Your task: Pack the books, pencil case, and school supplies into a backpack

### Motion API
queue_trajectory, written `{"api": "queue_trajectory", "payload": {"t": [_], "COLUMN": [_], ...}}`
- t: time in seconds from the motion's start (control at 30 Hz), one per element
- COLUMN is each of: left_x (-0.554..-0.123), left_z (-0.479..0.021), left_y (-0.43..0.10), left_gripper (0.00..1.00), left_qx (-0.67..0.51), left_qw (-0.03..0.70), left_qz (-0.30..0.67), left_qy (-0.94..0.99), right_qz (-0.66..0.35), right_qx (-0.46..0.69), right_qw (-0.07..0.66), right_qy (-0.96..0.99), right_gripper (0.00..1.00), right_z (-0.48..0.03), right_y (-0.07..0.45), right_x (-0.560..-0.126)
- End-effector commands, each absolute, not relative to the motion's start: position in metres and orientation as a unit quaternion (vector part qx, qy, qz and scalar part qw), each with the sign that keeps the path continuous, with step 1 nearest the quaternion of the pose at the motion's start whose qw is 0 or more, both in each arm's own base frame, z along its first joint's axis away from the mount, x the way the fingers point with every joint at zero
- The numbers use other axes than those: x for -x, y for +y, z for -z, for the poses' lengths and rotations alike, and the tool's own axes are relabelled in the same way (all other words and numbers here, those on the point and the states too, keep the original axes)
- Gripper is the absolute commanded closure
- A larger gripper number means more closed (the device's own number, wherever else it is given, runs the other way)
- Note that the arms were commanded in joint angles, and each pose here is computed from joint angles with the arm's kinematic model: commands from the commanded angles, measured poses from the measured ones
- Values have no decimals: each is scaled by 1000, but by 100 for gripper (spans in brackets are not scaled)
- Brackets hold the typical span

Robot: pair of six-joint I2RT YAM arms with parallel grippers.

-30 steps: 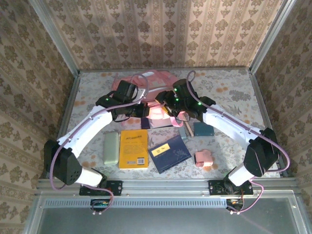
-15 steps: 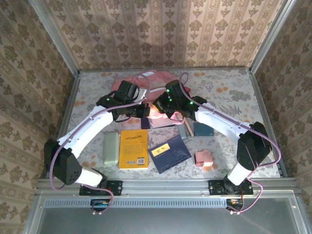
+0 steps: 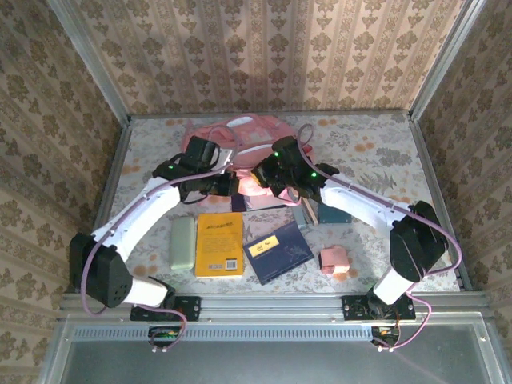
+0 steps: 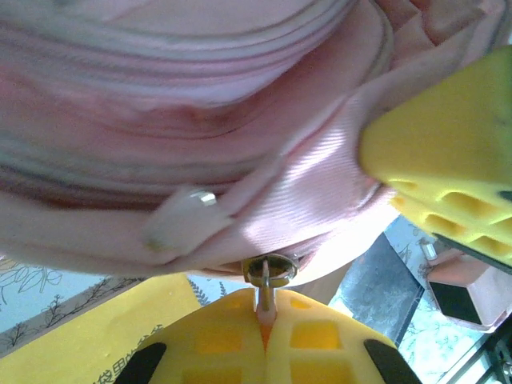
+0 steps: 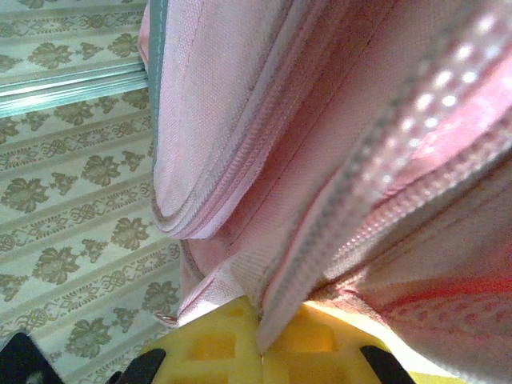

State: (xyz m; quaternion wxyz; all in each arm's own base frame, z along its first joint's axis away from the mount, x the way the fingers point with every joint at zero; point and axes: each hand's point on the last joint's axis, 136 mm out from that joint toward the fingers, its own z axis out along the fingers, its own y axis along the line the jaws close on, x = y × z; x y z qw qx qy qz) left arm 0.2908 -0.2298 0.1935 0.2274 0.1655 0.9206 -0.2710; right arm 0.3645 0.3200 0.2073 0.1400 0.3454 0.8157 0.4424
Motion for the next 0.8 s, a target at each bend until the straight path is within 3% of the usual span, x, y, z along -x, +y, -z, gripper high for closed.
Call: {"api": "queue_trajectory", "payload": {"t": [0.0, 0.77], "left_x": [-295, -380], "left_z": [-210, -166], "left_y": [-211, -101], "left_gripper": [100, 100], "left_qx": [-138, 78], "left_qw": [256, 256], "left_qz": [271, 225], "left_qy": [918, 937], "right_qz": [-408, -417], "right_qx": [-402, -390], "right_qw": [194, 192], "right_qy": [796, 799], "right_gripper": [100, 100], "right_z": [-205, -199], "right_y": [281, 285], "right_x": [-382, -383]}}
